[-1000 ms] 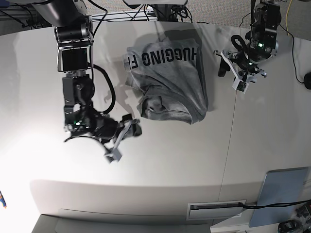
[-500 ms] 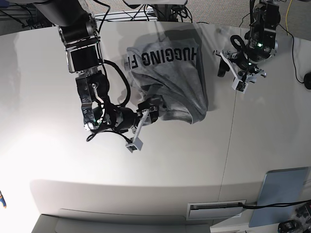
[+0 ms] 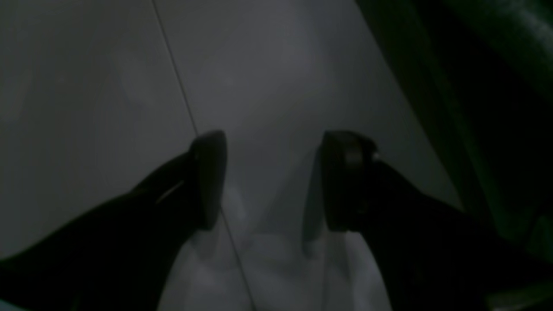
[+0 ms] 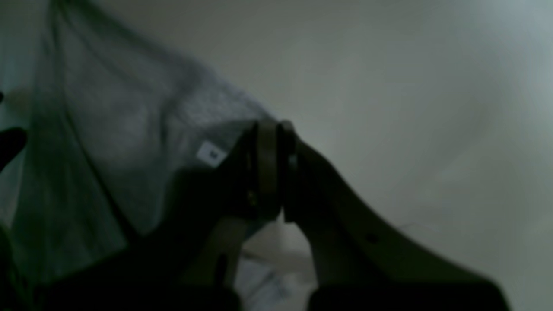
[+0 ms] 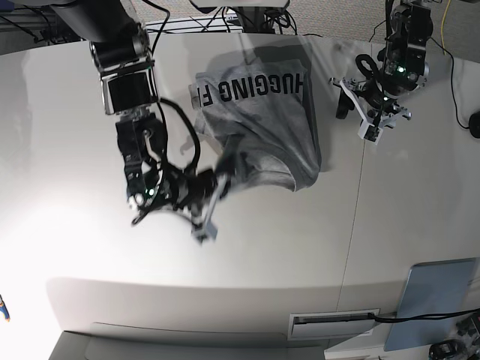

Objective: Fold the T-shirt properly
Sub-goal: 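Press and tuck the bundle's loose edge with the right gripper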

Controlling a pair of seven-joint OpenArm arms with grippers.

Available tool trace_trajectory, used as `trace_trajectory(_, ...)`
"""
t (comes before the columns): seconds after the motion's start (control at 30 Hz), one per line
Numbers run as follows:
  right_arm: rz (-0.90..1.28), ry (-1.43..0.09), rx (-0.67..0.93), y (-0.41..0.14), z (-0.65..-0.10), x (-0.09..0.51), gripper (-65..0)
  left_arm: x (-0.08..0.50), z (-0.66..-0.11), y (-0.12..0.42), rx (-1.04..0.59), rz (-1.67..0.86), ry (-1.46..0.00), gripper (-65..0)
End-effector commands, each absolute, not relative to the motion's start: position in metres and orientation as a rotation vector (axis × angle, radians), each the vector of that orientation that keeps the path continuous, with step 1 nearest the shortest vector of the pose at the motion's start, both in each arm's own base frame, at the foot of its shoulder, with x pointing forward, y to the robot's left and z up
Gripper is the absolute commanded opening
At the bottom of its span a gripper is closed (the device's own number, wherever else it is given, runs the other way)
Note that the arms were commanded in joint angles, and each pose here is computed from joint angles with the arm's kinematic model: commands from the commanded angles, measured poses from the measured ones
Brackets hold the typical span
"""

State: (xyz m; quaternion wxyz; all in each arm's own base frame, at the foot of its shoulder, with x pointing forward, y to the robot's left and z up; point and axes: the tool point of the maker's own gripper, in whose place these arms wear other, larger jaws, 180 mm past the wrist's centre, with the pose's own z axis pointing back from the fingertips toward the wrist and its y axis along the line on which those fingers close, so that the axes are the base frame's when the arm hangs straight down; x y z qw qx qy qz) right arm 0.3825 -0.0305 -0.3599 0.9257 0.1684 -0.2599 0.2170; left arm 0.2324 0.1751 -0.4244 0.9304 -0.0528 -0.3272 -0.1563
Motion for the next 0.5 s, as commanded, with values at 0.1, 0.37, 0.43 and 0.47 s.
trace_trajectory(0.1, 0.481, -0.714, 0.280, -0.030, -0.306, 0.422, -65.0, 0.232, -0.423, 0.182, -0.078, -0.329, -0.659, -29.4)
trace_trajectory(0.37, 0.547, -0.796, 0.196, -0.018, -0.288, 0.438, -65.0, 0.232, -0.424, 0.185, -0.056, -0.342, -0.656, -29.4)
trace_trajectory(0.43, 0.585, -0.797, 0.126, -0.020, -0.289, 0.440, -65.0, 0.232, -0.424, 0.185, -0.056, -0.342, -0.655, -29.4)
trace_trajectory(0.47, 0.605, -0.797, 0.079, -0.022, -0.291, 0.442, -65.0, 0.232, -0.424, 0.185, -0.056, -0.342, -0.655, -29.4)
